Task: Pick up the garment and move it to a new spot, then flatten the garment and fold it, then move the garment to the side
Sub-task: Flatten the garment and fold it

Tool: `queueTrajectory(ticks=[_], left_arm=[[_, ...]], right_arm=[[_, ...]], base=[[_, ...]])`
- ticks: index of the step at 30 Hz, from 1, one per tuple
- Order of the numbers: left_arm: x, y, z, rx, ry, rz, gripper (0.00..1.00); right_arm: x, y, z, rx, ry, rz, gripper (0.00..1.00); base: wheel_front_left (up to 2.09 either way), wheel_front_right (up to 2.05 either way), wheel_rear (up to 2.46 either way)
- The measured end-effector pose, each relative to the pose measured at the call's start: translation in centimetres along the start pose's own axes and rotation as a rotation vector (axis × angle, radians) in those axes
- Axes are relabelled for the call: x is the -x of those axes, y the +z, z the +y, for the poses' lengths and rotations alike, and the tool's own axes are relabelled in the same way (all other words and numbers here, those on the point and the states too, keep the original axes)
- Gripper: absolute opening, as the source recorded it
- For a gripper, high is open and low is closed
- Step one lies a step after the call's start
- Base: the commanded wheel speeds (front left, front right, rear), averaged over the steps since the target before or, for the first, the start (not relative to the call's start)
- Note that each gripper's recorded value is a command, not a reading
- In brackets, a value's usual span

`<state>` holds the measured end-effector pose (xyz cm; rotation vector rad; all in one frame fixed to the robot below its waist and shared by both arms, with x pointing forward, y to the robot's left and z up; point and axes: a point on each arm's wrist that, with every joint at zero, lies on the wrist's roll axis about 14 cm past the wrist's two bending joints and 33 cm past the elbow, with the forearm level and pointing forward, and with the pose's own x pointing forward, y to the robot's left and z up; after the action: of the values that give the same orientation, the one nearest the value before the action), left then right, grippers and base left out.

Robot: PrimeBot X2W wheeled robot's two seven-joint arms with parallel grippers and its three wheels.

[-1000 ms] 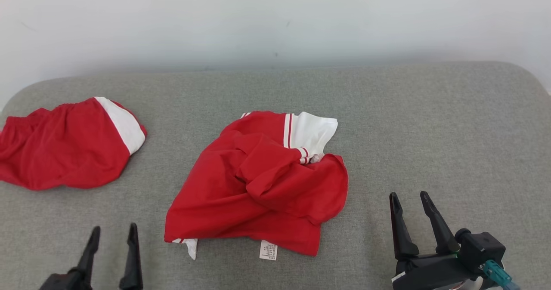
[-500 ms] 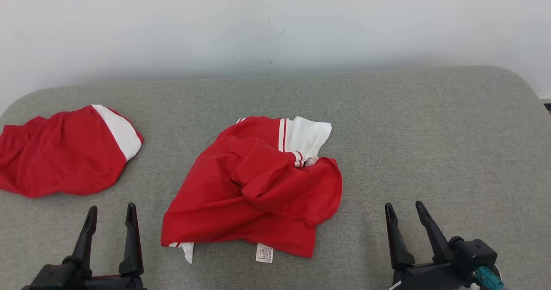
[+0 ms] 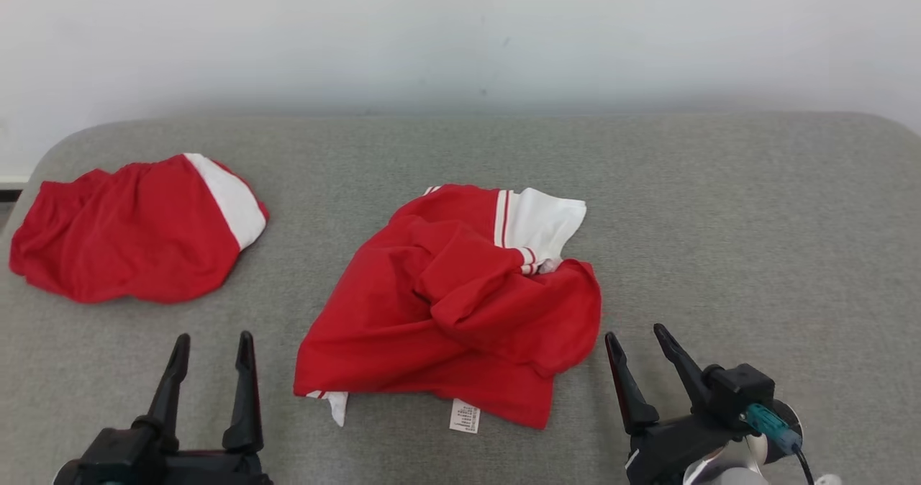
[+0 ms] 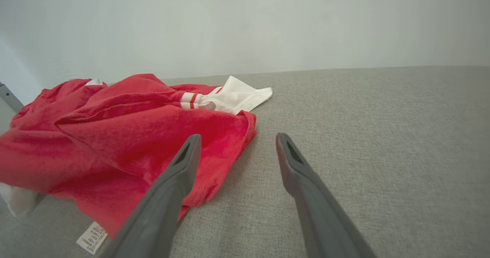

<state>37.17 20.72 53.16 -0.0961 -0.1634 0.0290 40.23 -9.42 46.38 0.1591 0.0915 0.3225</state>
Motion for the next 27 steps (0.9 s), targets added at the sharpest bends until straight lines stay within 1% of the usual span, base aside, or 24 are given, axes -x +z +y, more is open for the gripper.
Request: queueTrajectory(ticks=[12,13,14,17,20,24,27], left_arm=[[0.9,-0.6,1.3,0.003,0.041,0.024,1.0],[1.0,-0.7,1.5,0.002,0.047,0.028,1.0],[1.1,-0.7,1.6,0.002,0.054,0.03,1.0],[1.2,-0.9,2.1,-0.003,0.069,0.036,1.0],[1.2,-1.3,2.2,-0.004,0.07,0.047,1.0],[1.1,-1.8,1.5,0.005,0.048,0.059,1.0],[0.8,-1.6,0.6,0.013,0.022,0.052,1.0]], right_arm=[[-2.9,-6.0,2.3,-0.015,0.085,0.222,1.0],[-3.1,-6.4,2.7,-0.02,0.093,0.235,0.95],[-3.3,-6.6,3.0,-0.025,0.102,0.245,0.0],[-4.3,-6.2,3.8,-0.05,0.119,0.234,0.0],[-5.0,-4.6,3.8,-0.06,0.124,0.18,0.0],[-4.9,-1.8,1.9,-0.046,0.089,0.093,0.0],[-4.0,0.1,0.1,-0.039,0.05,0.032,0.0]], base=[[0.0,0.0,0.0],[0.0,0.0,0.0],[0.0,0.0,0.0],[0.0,0.0,0.0],[0.0,0.0,0.0],[0.0,0.0,0.0],[0.0,0.0,0.0]])
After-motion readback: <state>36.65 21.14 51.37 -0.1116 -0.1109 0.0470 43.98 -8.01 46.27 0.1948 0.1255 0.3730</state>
